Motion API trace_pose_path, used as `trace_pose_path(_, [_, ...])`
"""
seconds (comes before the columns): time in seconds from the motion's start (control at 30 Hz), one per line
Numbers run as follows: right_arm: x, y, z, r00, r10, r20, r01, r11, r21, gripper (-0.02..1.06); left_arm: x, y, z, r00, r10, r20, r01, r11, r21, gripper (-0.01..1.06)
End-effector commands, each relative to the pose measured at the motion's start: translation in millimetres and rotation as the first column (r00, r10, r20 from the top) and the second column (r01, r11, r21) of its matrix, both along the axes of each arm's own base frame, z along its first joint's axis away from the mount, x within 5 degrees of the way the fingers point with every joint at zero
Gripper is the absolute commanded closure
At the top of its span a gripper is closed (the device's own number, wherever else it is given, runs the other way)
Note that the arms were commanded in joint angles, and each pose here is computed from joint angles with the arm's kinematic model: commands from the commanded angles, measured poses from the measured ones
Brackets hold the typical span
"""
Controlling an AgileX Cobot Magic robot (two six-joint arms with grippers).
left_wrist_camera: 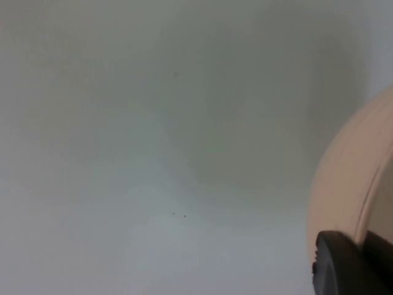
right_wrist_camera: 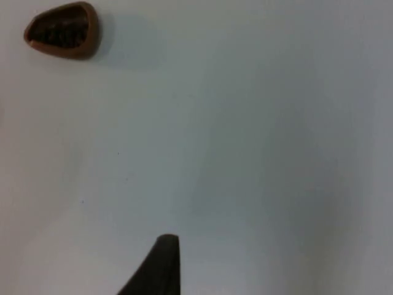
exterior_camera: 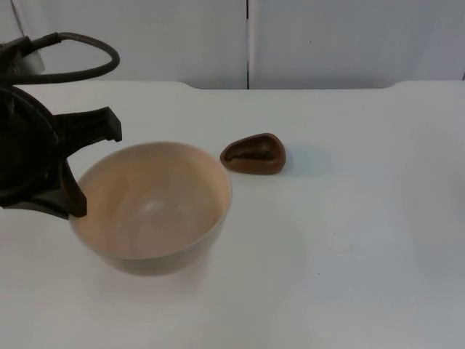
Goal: Pick up the bowl with the left hand and pour the coffee beans from the cup into the bowl with the right hand.
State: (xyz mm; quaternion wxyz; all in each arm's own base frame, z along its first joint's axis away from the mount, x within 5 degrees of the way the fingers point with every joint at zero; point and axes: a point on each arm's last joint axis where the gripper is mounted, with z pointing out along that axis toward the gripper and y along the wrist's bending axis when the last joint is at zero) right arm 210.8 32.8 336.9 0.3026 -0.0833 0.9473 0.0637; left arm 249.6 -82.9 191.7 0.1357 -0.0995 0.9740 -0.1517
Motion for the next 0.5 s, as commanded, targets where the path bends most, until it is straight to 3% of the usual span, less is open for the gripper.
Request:
trace_pose_path(0.0, [9.4,2.0,-2.7,0.999,0.007,-0.037,-0.007,1.000,0.015,-0.01,-1.3,0.2,2.0,1.000,0.013,0.000,-0.013,1.000,-0.013,1.05])
trace_pose_path(0.13, [44.6,12.7,-9.7,0.993,0.024,-0.119,-0.017,0.998,0.058,-0.01,-1.2,0.2,2.0,1.000,0.014,0.000,-0.014,1.000,-0.013,1.05])
trace_pose_path(0.33, [74.3,44.1,-15.2,0.982,0.120,-0.147,-0.114,0.992,0.047,-0.01,-1.0,0.2,2.1,1.000,0.014,0.003,-0.014,1.000,-0.013,1.05])
trace_pose_path(0.47, [104.9,86.3,-22.8,0.968,0.188,-0.167,-0.184,0.982,0.036,-0.01,-0.8,0.6,2.0,1.000,0.011,0.007,-0.011,1.000,-0.008,1.05])
